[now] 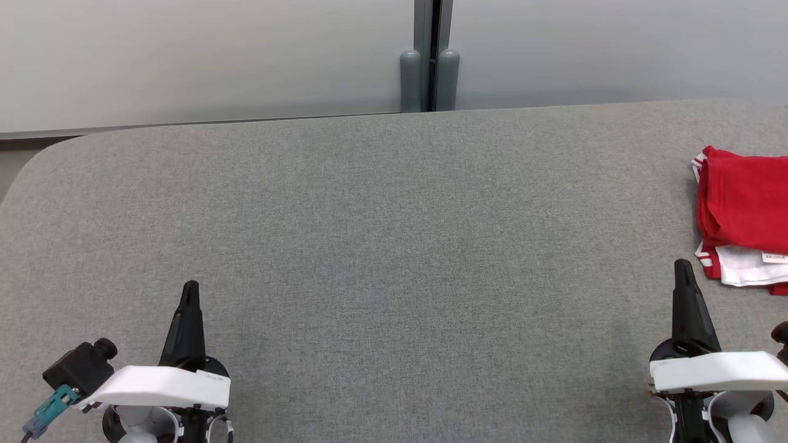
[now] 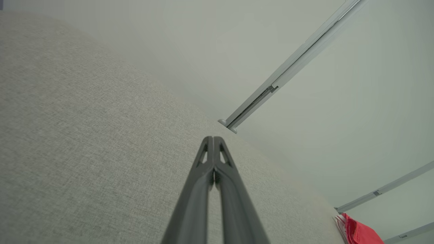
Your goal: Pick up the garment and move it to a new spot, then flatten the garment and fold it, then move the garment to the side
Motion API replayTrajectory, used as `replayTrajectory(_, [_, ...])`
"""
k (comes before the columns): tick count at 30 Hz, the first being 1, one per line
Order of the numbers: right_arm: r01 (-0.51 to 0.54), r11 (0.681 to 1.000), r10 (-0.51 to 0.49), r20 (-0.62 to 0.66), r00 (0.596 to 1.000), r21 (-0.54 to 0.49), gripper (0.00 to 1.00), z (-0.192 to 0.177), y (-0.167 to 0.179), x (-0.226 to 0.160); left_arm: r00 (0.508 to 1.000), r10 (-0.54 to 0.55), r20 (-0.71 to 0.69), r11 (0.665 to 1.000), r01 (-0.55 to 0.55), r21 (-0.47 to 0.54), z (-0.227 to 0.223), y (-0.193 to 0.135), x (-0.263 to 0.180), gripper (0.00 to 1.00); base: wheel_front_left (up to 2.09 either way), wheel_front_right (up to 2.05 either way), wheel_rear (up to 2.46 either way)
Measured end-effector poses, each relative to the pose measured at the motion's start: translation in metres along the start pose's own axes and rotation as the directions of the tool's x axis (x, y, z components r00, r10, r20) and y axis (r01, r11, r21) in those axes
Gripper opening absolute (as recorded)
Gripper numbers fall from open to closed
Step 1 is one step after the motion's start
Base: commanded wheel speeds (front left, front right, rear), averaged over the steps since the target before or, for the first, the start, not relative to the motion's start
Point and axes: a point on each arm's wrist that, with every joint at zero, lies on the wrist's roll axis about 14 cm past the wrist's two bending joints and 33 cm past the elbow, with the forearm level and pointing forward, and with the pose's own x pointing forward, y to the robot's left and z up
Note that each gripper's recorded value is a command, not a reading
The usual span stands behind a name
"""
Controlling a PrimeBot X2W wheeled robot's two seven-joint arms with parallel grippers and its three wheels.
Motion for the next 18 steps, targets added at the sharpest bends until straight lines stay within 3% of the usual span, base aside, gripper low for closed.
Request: replayTrajectory(18, [0.036, 0.974, -0.035, -0.007, 0.999, 0.225, 0.0, 0.0053, -0.0075, -0.0035, 1.0, 0.008, -0.01, 0.977, -0.01, -0.213, 0.005, 0.0013, -0.0008, 0.0, 0.0, 0.0, 0.0])
